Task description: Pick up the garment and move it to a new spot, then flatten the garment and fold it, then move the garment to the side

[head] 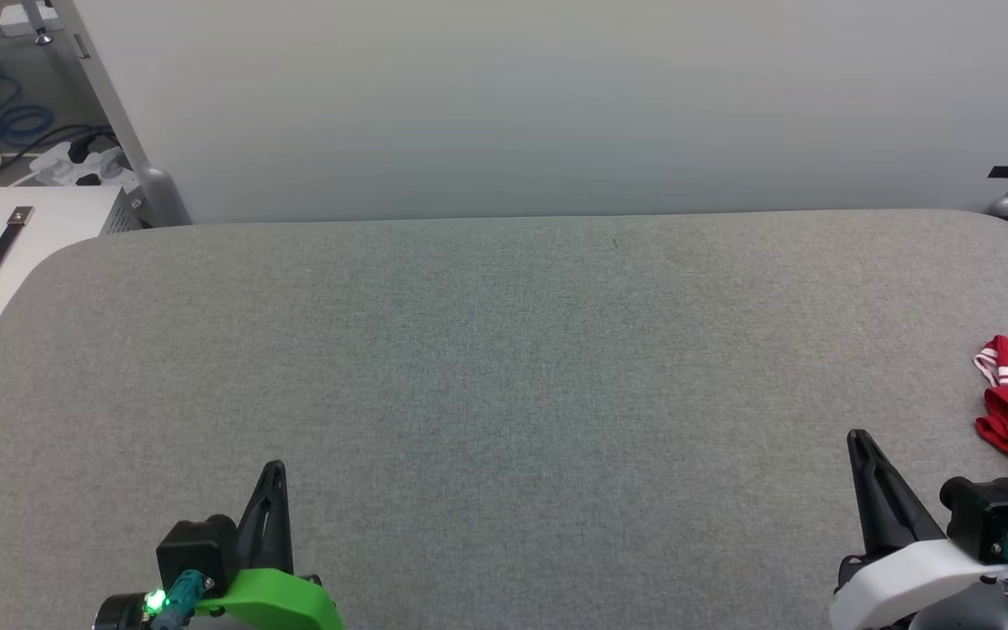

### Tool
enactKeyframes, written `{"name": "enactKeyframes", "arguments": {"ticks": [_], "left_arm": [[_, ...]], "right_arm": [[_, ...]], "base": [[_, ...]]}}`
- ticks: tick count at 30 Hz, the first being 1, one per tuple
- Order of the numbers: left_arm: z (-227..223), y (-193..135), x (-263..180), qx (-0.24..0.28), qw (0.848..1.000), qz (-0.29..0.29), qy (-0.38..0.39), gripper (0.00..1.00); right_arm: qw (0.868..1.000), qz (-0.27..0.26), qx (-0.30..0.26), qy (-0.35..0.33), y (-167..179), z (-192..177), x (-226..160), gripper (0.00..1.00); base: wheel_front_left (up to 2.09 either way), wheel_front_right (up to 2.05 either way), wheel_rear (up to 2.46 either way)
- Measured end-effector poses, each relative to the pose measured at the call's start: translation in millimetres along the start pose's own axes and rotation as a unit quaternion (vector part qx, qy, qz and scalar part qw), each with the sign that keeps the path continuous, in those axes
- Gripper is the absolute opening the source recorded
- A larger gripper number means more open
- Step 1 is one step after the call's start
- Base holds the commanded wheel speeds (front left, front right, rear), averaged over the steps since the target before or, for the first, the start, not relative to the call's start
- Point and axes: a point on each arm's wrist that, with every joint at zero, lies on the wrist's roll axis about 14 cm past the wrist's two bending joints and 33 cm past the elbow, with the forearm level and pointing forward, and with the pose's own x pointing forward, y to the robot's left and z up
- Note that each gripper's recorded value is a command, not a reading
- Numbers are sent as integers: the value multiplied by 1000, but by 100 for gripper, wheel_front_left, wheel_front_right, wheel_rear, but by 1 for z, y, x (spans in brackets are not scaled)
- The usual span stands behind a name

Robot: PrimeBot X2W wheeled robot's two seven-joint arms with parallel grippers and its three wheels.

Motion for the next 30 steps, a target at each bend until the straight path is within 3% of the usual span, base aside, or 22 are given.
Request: {"name": "enactKeyframes", "arguments": {"ticks": [30], "left_arm": [[5,-4,6,12,1000,-5,1,0]], "right_arm": [[1000,3,-13,8,1,-6,8,0]], "base": [[0,0,0]]}}
